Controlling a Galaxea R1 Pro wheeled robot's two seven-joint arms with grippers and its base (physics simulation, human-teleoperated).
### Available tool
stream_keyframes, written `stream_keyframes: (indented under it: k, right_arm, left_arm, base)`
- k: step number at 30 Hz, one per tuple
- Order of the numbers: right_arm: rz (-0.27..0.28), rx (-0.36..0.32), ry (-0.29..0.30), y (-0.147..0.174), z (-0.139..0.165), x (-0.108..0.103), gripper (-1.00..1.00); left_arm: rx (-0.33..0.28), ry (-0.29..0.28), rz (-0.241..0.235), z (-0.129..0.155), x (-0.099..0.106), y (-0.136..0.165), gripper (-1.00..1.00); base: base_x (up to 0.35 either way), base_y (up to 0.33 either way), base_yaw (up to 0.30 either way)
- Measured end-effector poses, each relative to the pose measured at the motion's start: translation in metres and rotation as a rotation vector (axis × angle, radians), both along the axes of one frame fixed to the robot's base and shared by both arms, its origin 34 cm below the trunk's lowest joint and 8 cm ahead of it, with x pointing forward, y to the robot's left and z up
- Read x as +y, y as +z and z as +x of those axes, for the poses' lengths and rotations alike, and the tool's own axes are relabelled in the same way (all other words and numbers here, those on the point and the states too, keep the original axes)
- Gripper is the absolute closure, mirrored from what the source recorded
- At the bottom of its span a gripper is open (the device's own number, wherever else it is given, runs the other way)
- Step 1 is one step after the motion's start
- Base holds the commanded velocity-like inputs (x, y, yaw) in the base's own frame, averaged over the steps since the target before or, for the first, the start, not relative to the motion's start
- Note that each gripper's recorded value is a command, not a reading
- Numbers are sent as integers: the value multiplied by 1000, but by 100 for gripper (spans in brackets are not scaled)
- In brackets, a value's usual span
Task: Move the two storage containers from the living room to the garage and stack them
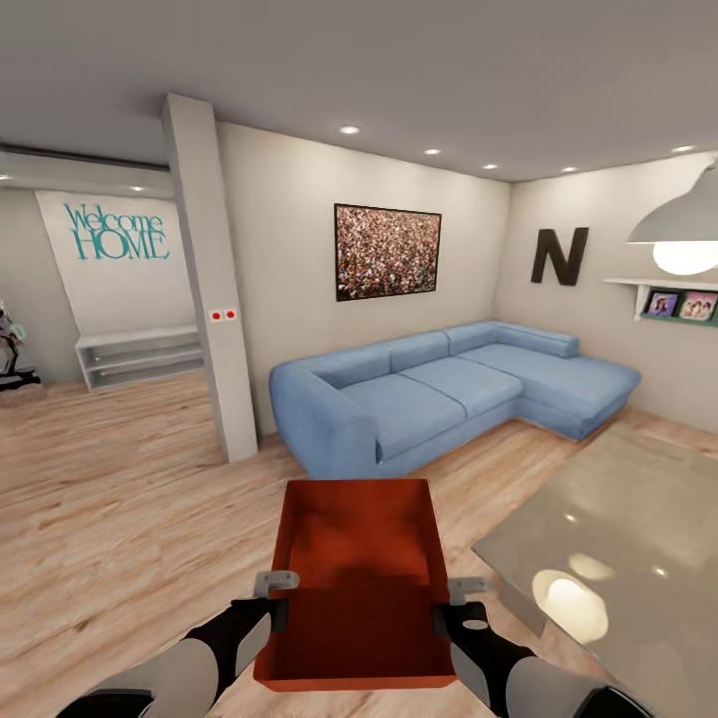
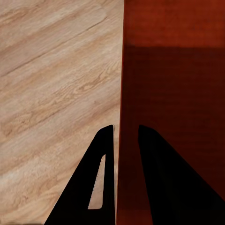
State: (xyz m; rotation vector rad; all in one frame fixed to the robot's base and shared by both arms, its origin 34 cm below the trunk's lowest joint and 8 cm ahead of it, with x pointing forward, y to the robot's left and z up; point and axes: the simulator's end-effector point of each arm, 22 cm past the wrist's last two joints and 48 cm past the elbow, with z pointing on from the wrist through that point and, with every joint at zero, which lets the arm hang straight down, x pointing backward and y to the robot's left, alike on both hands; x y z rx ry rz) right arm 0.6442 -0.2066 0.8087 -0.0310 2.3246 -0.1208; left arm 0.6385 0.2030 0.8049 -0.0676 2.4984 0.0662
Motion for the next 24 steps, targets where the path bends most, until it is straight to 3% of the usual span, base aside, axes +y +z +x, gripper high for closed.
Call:
stream_keyframes:
  k: [24]
  right_arm:
    - [-1,8,-1,-4,-2,2,100]
  left_arm:
    - [8,-1,-1,-1,2,-5,100]
  base:
    - [0,0,269]
